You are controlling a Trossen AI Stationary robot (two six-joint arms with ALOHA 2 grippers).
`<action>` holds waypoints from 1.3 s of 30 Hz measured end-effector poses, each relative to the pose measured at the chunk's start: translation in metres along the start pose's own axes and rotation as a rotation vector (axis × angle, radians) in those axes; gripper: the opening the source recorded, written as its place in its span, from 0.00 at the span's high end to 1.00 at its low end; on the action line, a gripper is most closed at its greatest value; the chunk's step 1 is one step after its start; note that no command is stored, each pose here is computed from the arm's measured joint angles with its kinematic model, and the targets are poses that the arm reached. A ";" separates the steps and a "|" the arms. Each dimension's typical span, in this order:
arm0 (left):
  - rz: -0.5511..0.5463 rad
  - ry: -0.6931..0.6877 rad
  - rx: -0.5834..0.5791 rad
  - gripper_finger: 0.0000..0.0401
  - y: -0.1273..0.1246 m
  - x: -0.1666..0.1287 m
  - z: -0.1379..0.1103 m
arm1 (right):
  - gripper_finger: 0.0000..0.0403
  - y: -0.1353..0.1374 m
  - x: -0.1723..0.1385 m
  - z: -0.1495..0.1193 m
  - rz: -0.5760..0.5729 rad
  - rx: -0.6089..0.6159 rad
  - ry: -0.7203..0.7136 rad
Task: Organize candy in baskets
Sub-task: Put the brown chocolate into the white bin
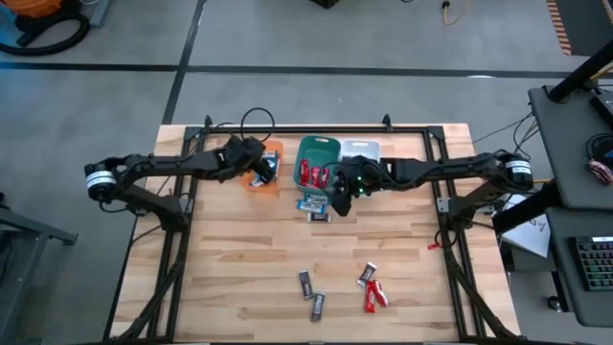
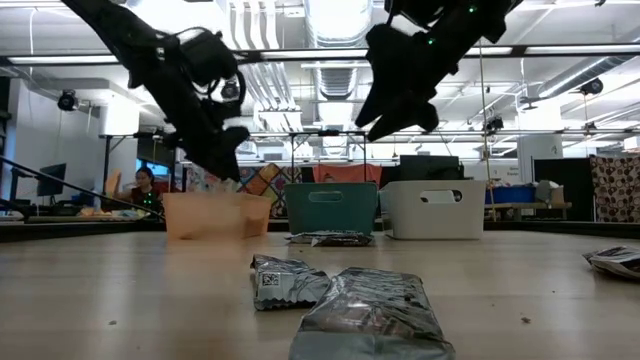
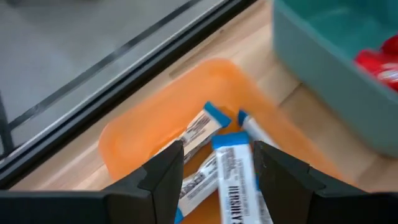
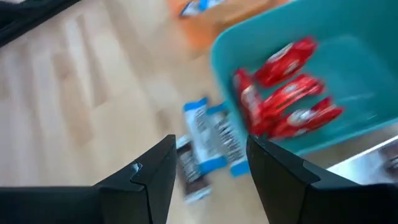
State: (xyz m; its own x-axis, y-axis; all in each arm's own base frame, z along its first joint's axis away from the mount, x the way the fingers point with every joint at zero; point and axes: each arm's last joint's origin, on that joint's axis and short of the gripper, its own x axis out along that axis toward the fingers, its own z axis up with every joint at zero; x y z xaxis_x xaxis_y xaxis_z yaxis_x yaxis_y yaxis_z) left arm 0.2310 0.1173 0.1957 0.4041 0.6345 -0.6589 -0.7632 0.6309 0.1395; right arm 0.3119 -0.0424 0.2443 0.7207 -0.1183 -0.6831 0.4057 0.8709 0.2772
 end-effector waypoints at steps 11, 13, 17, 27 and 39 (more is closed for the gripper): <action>-0.189 -0.187 0.130 0.56 -0.035 -0.049 0.006 | 0.54 0.026 -0.003 -0.024 0.168 0.058 0.207; -0.231 -0.211 0.182 0.56 -0.046 -0.056 0.004 | 0.54 0.031 -0.004 -0.030 0.191 0.030 0.255; -0.312 -0.263 0.263 0.56 -0.065 -0.071 -0.002 | 0.54 0.039 -0.008 -0.044 0.211 -0.054 0.362; -0.401 -0.304 0.331 0.56 -0.084 -0.088 -0.011 | 0.54 0.063 -0.024 -0.093 0.251 -0.597 0.600; -0.400 -0.303 0.332 0.56 -0.084 -0.088 -0.011 | 0.54 0.094 -0.035 -0.124 0.353 -0.879 0.567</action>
State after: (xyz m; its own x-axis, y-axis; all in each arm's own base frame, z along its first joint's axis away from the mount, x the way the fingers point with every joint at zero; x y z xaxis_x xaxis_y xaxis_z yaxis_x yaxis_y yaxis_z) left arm 0.2541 0.0031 0.2342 0.7905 0.3875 -0.4743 -0.3440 0.9216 0.1798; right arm 0.2553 0.1030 0.2105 0.2639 0.2438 -0.9332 -0.4752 0.8748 0.0942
